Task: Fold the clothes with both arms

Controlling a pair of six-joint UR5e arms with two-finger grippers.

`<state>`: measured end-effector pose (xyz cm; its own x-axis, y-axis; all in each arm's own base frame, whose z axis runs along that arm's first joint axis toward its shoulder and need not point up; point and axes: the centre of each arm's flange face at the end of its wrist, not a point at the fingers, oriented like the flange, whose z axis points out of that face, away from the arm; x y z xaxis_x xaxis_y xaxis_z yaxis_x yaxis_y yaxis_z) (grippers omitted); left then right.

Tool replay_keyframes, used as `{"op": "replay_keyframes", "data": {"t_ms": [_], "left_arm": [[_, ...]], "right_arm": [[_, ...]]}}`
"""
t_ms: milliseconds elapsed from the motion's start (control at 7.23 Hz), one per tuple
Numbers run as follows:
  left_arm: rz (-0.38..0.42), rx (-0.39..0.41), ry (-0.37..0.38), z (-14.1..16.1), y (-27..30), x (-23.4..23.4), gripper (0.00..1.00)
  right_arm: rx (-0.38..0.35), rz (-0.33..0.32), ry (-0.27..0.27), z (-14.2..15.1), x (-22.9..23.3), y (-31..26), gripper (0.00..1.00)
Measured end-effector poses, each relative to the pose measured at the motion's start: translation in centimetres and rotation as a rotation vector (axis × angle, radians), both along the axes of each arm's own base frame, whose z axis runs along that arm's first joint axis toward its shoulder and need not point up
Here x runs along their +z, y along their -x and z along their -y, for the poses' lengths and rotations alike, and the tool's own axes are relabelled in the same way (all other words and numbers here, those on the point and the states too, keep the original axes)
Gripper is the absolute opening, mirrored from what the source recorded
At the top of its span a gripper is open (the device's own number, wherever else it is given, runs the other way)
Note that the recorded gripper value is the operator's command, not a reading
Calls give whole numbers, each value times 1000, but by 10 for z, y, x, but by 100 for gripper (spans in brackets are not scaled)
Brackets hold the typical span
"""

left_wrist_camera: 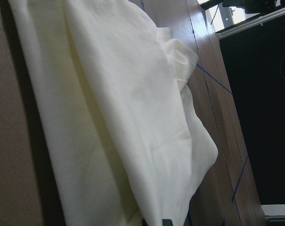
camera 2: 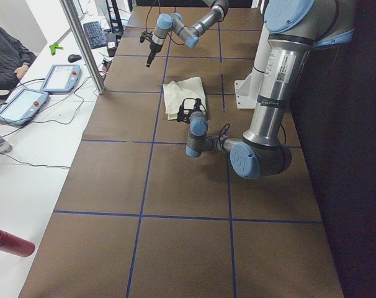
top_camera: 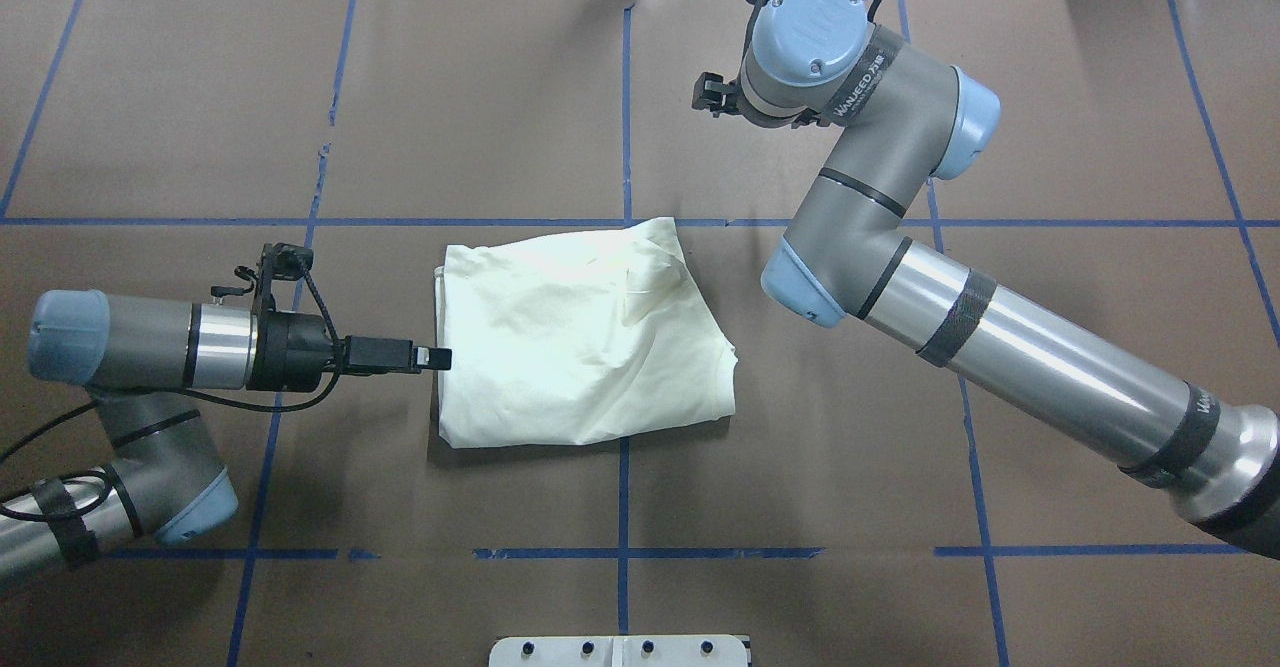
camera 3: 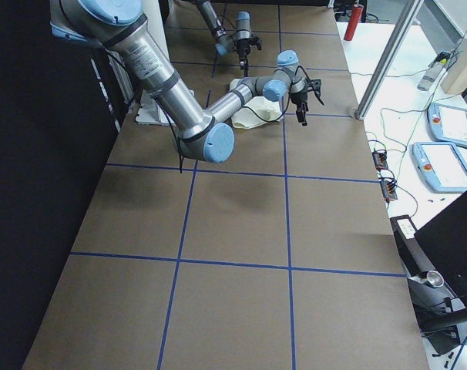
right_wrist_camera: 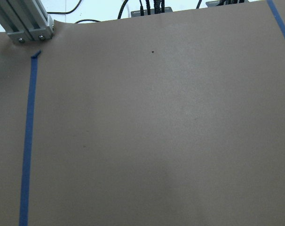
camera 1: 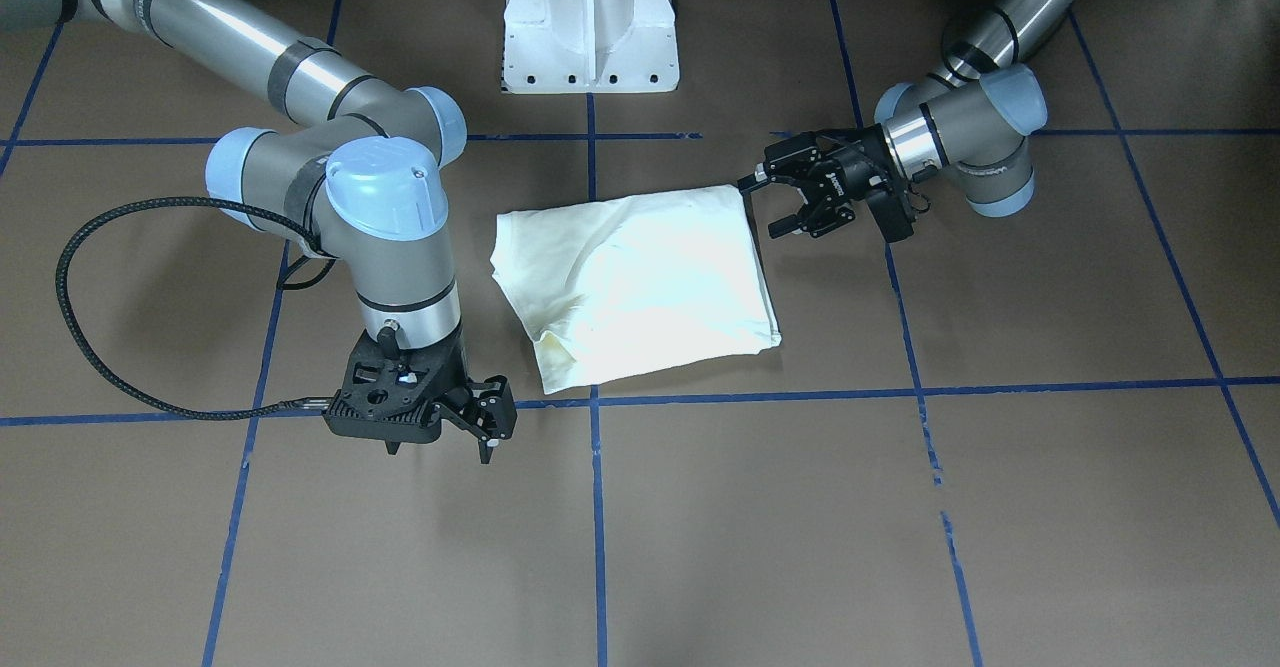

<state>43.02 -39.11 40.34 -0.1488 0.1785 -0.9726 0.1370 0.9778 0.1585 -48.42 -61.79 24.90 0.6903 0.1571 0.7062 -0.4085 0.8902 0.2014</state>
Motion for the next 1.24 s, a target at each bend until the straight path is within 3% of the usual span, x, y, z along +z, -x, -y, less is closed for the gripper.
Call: {"op": "replay_keyframes", "data": {"t_ms": [277, 553, 830, 1244], "left_arm": [[163, 2, 107, 1, 5, -75, 100], [313, -9, 198, -8, -10, -117, 100], [429, -17, 240, -27, -49, -136, 100], [542, -49, 259, -47, -78, -124, 100]], "right_arm": [[0, -2, 1, 0, 1, 0, 100], [0, -3, 1, 0, 2, -1, 100], [1, -3, 2, 1, 2, -1, 100], [0, -4, 3, 1, 3, -2, 100]]}}
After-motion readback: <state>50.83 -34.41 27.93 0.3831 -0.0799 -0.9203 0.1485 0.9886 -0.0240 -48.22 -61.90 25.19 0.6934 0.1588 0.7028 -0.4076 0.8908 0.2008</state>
